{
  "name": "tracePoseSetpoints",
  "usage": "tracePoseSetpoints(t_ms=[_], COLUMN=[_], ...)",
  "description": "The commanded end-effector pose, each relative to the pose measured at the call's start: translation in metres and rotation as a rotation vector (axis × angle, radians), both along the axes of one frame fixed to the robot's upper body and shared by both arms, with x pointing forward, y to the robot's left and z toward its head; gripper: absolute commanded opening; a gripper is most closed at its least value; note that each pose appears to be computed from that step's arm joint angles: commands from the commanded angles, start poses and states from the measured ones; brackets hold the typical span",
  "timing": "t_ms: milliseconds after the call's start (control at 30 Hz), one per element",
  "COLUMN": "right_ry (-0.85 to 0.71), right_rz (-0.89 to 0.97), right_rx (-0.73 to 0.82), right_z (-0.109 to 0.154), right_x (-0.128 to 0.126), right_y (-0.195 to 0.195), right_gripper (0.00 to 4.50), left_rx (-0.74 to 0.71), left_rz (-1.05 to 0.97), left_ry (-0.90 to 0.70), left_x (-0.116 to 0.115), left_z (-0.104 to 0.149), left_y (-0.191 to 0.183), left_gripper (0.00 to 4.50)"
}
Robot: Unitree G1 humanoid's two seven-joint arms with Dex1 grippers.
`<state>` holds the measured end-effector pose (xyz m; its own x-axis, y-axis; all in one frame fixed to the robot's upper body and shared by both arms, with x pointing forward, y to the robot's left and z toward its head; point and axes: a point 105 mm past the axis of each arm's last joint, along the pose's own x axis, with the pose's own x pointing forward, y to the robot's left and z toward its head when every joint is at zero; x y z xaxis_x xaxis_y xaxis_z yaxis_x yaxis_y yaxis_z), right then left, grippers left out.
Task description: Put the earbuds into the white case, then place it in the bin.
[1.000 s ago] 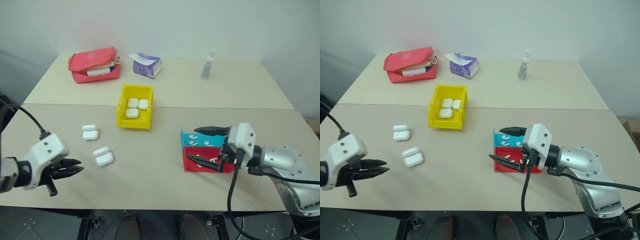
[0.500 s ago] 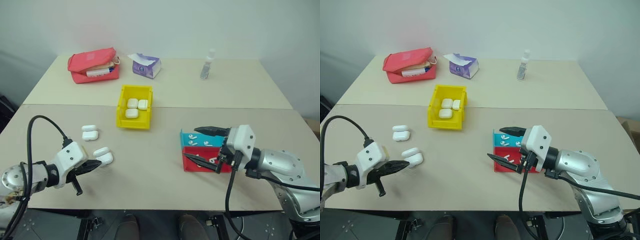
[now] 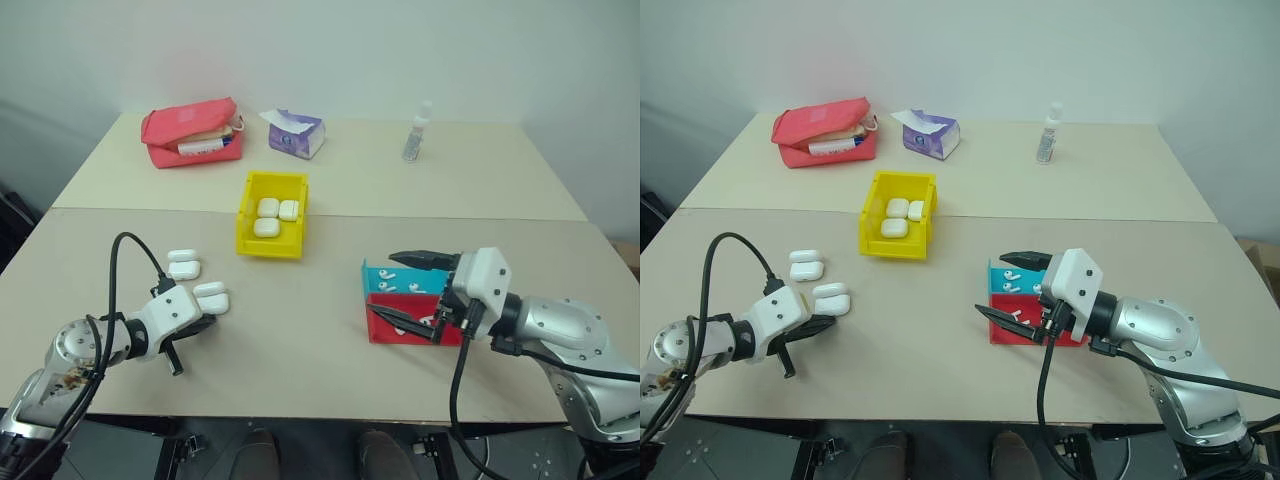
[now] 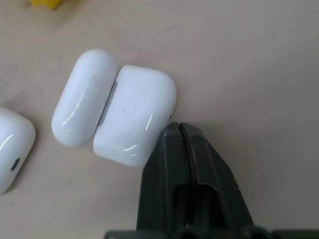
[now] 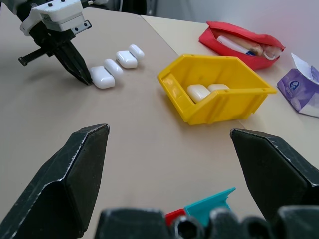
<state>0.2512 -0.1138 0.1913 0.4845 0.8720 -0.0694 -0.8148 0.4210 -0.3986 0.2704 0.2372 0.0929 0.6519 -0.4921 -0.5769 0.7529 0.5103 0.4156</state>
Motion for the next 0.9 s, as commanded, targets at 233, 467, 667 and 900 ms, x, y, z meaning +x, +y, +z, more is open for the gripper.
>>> tracePoseSetpoints(t_ms=[233,467,667,900], right_ry=[-0.045,-0.046,-0.048,-0.041], right_rz=[0.005,0.002,-0.005,-0.014], right_rx=[0.003,0.006,0.008,0.014], right_z=[0.01,0.009,0.008,0.007], right_x=[-0.006,-0.005,-0.006,-0.009], right_y=[0.001,0.002,0.001,0.001], right_gripper=[4.5,4.5,4.5,4.5], left_rx=[0.113,0.132,0.088,0.08], left_rz=[0.039,0.082,0.109,0.111], left_ry=[0.002,-0.057,-0.094,-0.106], left_x=[0.005,0.028,0.044,0.051], left_z=[0.012,0.019,0.022,0.024], left_y=[0.032,0.036,0.025,0.02], left_gripper=[0.03,0.03,0.03,0.03])
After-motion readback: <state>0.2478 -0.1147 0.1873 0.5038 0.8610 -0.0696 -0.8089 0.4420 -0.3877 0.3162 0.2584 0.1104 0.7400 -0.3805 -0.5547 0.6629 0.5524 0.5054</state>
